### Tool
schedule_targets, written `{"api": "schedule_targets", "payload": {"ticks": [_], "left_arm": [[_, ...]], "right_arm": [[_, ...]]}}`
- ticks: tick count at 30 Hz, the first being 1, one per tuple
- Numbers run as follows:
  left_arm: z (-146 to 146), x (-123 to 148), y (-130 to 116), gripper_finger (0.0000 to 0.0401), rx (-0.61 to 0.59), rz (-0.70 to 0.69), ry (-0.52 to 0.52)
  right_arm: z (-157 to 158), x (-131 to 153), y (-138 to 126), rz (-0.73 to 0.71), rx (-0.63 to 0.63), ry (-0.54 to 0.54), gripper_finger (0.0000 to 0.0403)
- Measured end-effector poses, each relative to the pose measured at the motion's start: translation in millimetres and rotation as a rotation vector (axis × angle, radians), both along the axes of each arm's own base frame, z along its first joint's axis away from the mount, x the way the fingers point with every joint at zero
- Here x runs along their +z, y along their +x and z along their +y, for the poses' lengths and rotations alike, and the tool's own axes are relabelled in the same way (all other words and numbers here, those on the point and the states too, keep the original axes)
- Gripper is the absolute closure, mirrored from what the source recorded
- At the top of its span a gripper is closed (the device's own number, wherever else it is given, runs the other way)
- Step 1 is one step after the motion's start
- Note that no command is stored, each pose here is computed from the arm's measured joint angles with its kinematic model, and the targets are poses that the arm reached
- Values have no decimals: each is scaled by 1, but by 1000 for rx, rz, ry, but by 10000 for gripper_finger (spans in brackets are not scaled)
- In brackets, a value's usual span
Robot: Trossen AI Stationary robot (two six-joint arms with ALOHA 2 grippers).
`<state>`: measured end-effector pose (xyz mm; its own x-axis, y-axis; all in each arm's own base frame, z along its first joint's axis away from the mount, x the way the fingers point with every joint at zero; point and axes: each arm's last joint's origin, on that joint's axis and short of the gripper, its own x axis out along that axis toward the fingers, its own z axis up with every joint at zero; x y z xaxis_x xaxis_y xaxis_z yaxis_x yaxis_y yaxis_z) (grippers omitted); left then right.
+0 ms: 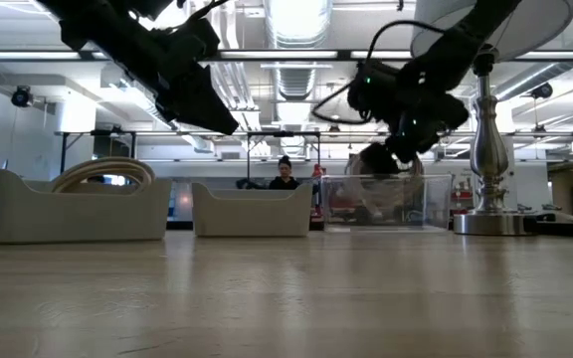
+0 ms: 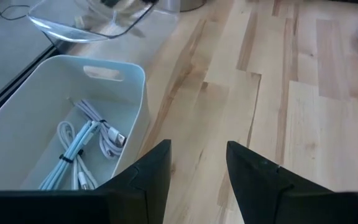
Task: Pick & Place USB Port
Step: Put the light brown HDMI cable into the transparent bin
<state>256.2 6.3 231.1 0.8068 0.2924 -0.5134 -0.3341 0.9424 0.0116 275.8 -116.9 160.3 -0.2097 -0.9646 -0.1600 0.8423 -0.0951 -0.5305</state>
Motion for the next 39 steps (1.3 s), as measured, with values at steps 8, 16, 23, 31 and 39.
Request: {"api": "schedule_targets", "payload": {"ticks": [8,16,23,31,39], "left_arm": [[0,1,1,243,0,-11,0],[0,1,1,243,0,-11,1],[0,1,1,243,0,-11,0],[0,1,1,243,2,-12,-4],[0,1,1,243,6,-14,-10]], "right_arm": [[-2,-23,3,99,4,34,353],[-3,-22,3,98,-3,29,302],[-1,-11,2,66,5,18,273],[1,11,-2,47,49,51,252],[1,18,0,-140,207,276,248]]}}
